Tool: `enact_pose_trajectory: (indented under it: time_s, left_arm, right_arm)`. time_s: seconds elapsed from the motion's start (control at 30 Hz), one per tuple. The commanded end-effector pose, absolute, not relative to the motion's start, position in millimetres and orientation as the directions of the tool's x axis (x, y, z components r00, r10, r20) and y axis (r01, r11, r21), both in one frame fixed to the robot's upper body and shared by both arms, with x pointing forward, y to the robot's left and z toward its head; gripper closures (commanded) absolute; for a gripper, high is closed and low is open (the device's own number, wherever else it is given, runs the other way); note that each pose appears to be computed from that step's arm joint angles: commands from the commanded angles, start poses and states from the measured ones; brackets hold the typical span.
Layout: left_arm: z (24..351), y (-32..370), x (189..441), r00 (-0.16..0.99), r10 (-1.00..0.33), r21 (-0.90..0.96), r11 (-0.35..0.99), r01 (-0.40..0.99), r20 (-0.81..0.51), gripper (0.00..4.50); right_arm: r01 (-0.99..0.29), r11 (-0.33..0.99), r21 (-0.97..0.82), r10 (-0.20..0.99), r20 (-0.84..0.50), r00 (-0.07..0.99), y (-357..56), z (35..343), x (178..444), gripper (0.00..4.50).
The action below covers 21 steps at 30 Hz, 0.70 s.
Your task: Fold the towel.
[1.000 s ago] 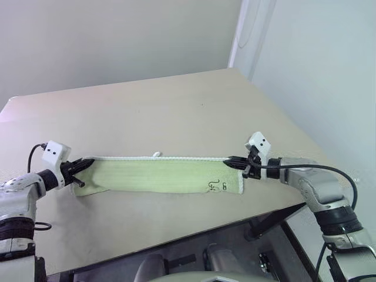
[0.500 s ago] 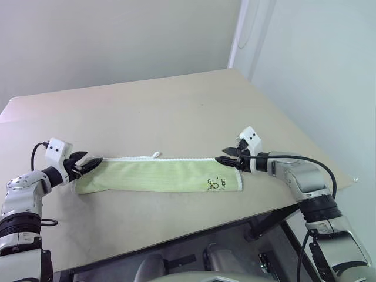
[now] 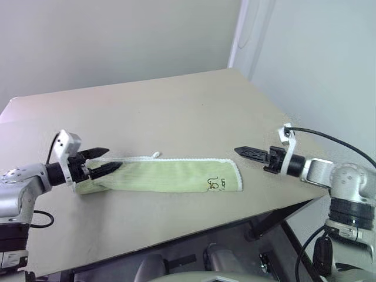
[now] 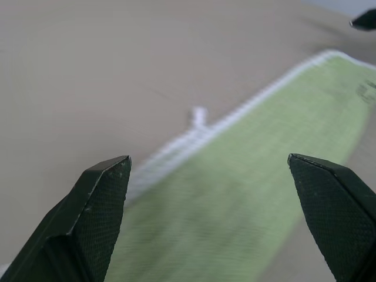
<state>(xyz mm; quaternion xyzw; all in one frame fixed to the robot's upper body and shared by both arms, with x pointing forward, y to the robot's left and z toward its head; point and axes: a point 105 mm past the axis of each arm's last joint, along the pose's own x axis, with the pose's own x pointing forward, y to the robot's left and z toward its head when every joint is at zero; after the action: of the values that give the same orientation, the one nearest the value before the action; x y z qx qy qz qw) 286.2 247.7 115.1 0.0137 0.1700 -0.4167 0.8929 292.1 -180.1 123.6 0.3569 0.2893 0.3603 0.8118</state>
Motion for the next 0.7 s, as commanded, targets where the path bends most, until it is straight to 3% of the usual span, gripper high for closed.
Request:
enact_pose_trajectory:
  time_s: [0.03,0.3,0.53,0.7]
  left_arm:
    - [114.3,229.2,282.6,0.536,-0.784,-0.096,0.588,0.803,-0.312,0.0]
    - [95.7,212.5,288.1,0.479,-0.814,-0.105,0.536,0.838,-0.329,0.0]
    - [79.9,201.4,295.1,0.454,-0.824,-0.103,0.512,0.853,-0.339,0.0]
    - [84.7,194.6,294.5,0.447,-0.834,-0.095,0.498,0.862,-0.323,0.0]
  right_arm:
    - [-0.371,0.407,0.835,0.82,-0.155,0.552,-174.8,122.2,268.5,0.1]
    - [-0.233,0.358,0.904,0.804,-0.171,0.57,-162.8,96.0,229.5,0.1]
    - [-0.12,0.326,0.938,0.767,-0.189,0.613,-157.0,98.1,226.7,0.1]
    - [0.012,0.394,0.919,0.712,-0.313,0.629,-152.3,72.8,235.6,0.1]
